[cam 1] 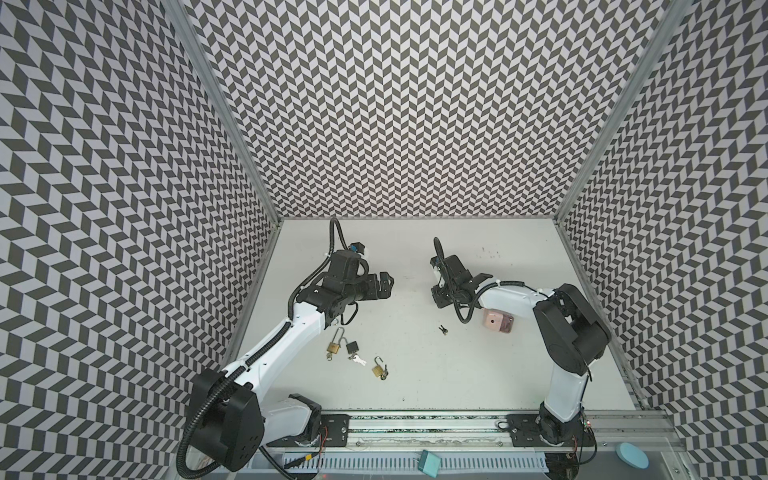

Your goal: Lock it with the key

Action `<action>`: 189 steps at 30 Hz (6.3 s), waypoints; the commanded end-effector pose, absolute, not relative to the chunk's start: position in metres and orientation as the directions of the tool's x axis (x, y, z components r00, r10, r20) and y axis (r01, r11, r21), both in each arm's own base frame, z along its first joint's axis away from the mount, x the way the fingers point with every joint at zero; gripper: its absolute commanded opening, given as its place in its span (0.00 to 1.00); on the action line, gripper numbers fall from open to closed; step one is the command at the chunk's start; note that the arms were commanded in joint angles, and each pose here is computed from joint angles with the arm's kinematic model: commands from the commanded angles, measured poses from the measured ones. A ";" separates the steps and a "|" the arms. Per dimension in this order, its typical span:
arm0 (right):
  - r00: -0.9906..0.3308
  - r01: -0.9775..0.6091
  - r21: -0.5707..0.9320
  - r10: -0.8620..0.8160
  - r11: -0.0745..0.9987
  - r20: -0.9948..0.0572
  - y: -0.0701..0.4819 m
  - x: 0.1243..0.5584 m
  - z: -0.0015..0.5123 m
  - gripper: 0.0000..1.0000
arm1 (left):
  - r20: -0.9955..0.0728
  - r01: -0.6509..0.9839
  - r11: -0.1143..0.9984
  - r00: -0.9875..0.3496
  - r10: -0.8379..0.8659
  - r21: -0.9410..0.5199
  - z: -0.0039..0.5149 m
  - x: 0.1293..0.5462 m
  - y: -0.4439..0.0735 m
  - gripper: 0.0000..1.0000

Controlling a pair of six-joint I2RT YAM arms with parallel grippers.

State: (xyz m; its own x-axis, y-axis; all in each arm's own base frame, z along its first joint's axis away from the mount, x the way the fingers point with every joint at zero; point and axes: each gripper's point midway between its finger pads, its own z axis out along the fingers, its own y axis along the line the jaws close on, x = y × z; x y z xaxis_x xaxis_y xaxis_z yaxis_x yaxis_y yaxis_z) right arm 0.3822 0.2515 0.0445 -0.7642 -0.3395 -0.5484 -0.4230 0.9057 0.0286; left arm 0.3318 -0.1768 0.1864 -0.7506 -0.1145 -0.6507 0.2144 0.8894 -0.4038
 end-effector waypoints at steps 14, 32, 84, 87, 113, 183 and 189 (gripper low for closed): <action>-0.781 -0.438 0.022 -0.368 0.899 -0.505 0.256 0.387 0.026 0.20 | -0.657 0.222 0.875 -0.741 -0.136 -0.431 0.195 0.328 -0.176 1.00; -0.586 -0.533 0.084 -0.296 0.842 -0.755 0.291 0.352 0.129 0.42 | -0.680 0.144 0.836 -0.662 -0.316 -0.529 0.226 0.321 -0.131 0.98; -0.516 -0.804 0.013 -0.687 0.595 -0.512 0.441 0.147 0.014 0.39 | -0.511 -0.139 0.676 -0.550 -0.660 -0.724 0.189 0.290 -0.023 0.89; -0.522 -0.802 0.011 -0.692 0.597 -0.499 0.439 0.146 0.010 0.35 | -0.513 -0.136 0.677 -0.549 -0.660 -0.724 0.189 0.291 -0.023 0.89; -0.513 -0.779 0.323 -0.250 0.537 -0.822 0.370 0.217 0.204 0.00 | -0.718 0.390 0.622 -0.528 -0.453 -0.679 0.295 0.297 -0.104 0.80; -0.120 -0.991 0.119 -0.008 0.063 -0.993 0.300 0.172 0.399 0.08 | -0.952 0.954 -0.038 -0.298 -0.061 -0.296 0.415 0.174 -0.274 0.00; -0.031 -0.989 0.047 0.114 0.139 -0.993 0.286 0.173 0.425 0.65 | -0.944 0.961 -0.032 -0.276 -0.179 -0.275 0.440 0.169 -0.267 0.00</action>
